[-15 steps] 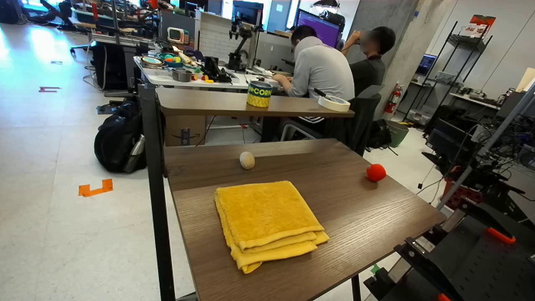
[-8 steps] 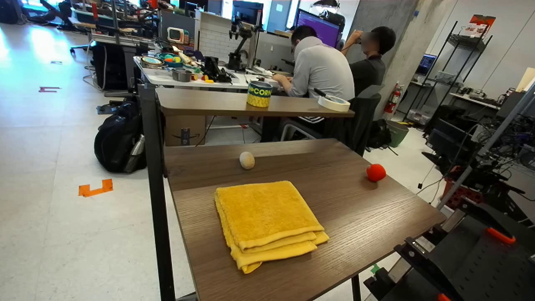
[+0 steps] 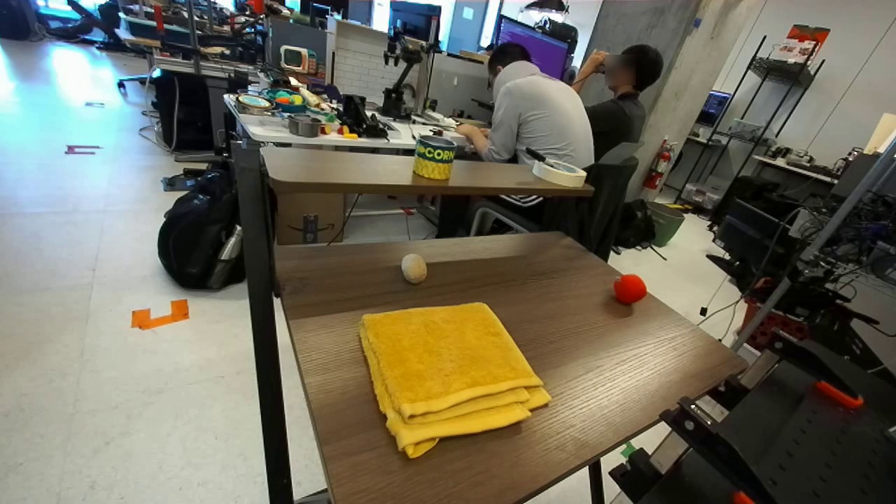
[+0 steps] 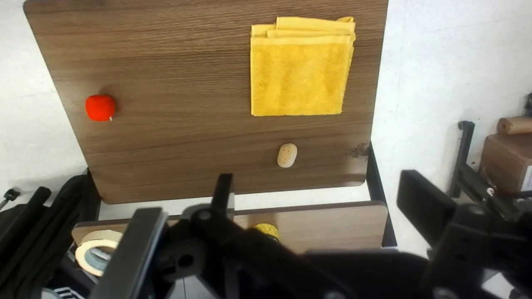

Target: Use the yellow towel to wipe the table, then move the brown object to the right corner closest to you

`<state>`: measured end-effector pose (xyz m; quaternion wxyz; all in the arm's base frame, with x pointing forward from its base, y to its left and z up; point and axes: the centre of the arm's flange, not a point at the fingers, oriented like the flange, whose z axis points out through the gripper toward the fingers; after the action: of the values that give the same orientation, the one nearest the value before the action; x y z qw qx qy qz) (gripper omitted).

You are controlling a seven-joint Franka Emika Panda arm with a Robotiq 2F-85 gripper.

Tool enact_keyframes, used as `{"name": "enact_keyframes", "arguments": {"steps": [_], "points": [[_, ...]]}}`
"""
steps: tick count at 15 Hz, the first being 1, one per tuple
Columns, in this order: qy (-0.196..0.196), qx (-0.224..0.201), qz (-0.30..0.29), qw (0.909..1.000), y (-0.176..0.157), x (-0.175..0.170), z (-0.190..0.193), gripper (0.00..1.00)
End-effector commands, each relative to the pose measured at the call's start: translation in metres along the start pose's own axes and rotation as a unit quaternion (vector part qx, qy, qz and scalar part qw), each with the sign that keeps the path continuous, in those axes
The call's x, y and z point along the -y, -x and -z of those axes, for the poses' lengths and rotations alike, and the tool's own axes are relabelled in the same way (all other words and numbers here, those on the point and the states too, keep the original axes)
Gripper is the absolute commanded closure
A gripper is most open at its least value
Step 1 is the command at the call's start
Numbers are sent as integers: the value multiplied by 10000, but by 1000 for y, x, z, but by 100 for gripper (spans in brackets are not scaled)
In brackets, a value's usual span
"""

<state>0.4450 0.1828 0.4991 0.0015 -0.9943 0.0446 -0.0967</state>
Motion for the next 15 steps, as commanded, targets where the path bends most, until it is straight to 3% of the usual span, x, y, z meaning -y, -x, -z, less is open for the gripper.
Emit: {"name": "enact_keyframes", "arguments": {"steps": [1,8,9,15], "points": [[-11,-46,7,10000,1,1,5,0],[-29,-153,16,9999,4,1,16,0],[-122,-34,74,9999,-11,6,11,0],[-478,23,532,9974,-80,65,-74,0]]}}
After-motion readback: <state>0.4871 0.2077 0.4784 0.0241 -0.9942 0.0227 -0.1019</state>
